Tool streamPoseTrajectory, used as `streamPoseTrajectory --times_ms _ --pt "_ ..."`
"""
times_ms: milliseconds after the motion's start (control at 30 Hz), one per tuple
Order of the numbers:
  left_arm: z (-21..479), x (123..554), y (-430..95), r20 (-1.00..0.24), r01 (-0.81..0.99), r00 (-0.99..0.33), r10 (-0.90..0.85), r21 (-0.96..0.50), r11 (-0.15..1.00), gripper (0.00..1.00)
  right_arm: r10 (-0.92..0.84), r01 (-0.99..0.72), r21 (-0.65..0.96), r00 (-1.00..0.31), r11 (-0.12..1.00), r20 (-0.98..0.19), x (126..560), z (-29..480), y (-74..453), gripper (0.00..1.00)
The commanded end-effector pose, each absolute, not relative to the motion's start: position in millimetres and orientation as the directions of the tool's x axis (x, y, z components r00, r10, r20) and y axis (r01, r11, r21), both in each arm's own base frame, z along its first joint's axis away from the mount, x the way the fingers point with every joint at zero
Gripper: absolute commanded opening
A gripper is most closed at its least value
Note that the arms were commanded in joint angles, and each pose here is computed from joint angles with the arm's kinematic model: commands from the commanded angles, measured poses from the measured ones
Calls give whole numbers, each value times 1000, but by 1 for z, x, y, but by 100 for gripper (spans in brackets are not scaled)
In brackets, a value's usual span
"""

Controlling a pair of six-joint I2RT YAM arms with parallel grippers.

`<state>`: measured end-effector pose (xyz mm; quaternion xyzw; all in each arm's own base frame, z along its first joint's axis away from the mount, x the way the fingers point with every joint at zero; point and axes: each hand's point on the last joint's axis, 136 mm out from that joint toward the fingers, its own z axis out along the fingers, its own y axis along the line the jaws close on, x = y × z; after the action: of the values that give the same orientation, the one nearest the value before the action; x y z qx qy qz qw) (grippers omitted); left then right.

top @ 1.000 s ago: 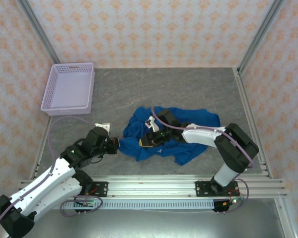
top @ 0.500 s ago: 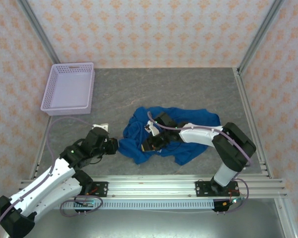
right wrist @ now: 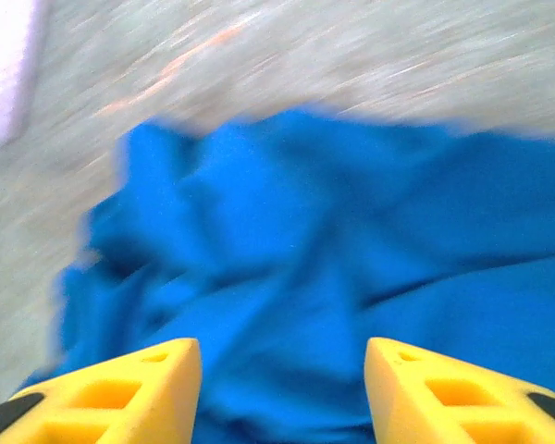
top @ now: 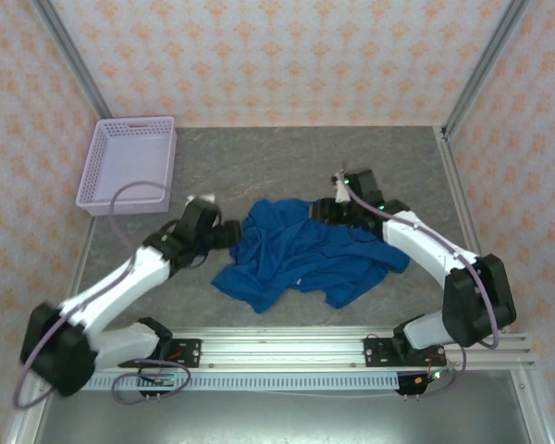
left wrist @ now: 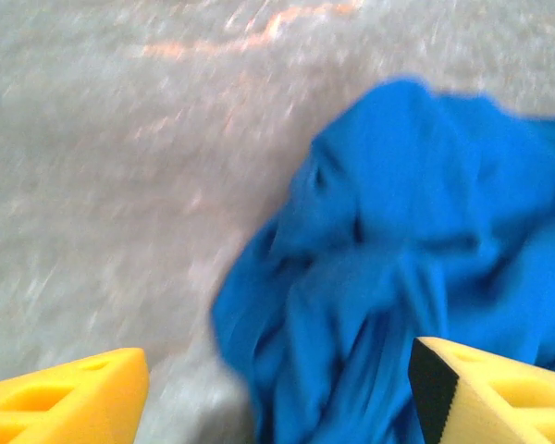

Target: Fold the inside-out t-shirt

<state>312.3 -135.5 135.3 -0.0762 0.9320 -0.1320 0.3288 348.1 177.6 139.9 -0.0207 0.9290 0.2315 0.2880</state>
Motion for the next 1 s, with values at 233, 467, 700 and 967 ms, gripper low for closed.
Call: streamPoseTrajectory --times_ms 233,467,700,967 --pt "102 435 -201 -527 122 -849 -25 -243 962 82 82 88 12 -858 996 -508 406 81 71 77" --pt "58 450 -228 -385 175 -921 63 -264 948 80 -47 -52 0 -902 999 -430 413 52 108 80" --pt "38 432 -225 -331 157 -942 56 -285 946 62 -181 -177 -42 -923 983 -339 409 35 137 81" --pt "38 431 -224 -353 149 -935 36 -298 943 31 -219 -206 -75 -941 976 -257 418 19 137 49"
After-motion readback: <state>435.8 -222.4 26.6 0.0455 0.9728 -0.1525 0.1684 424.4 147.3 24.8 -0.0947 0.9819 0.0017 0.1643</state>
